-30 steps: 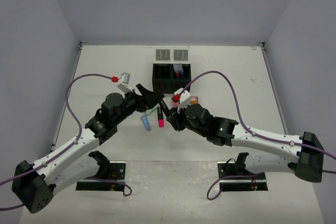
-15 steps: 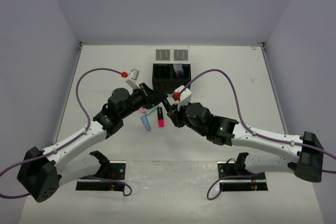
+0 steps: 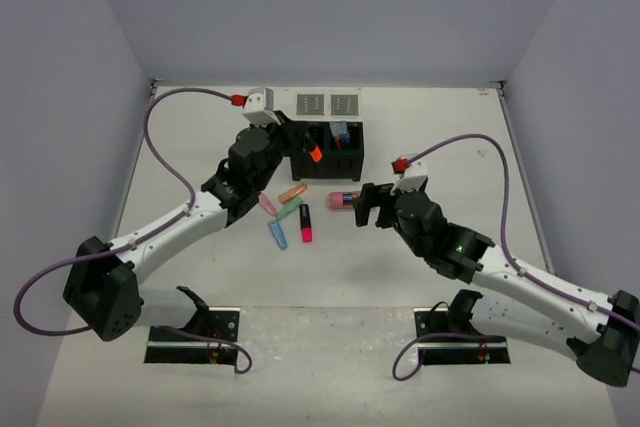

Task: Sort the stationery into containers
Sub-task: Place the pen in the storage box.

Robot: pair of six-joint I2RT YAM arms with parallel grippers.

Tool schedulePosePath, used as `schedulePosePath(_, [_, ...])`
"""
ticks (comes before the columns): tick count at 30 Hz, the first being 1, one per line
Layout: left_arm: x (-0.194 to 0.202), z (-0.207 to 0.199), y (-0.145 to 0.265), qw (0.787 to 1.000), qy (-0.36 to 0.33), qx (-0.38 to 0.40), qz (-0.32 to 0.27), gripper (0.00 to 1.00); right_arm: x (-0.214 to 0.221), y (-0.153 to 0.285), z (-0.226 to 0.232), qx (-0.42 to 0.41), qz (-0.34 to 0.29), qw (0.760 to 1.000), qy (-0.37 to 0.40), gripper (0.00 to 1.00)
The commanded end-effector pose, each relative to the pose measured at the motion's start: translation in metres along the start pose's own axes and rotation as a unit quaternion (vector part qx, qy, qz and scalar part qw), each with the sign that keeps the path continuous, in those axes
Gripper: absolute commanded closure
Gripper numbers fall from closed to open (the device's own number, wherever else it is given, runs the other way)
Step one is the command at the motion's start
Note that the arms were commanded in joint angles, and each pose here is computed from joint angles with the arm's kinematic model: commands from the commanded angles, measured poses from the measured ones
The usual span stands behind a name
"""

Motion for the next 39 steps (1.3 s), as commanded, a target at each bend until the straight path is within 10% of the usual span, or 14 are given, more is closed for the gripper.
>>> schedulePosePath(1, [-0.031,0.006,-0.029,0.989,-0.074,-0.058,-0.116,1.00,0.001,0.016,-0.019,0.029,-0.010,0.999,-0.045,0.01])
schedulePosePath(13, [0.013,0.035,-0.096,0.984,-0.127,-0.095,-0.083,0.98,0.013,0.016,-0.010,-0.020,0.028,0.999,-0.015,0.01])
schedulePosePath(21, [0.031,0.049,-0.098,0.985,-0.119,-0.115,-0.050,0.29,0.023,0.000,0.008,-0.061,0.056,0.997,-0.008,0.01])
schedulePosePath(39, [-0.059,0.025,0.100,0.992,0.008,-0.119,-0.027,0.00,0.052,-0.103,0.099,-0.032,0.269,0.962,0.003,0.38])
Point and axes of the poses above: each gripper's point midway between its finger pads, its own y axis back along the fingers, its own z axis along the line the jaws close on, x = y × z, the point moved 7 cm from there along y, back along the fingers, and after that the axes turned 10 degrees about y, right-handed, at the moved point
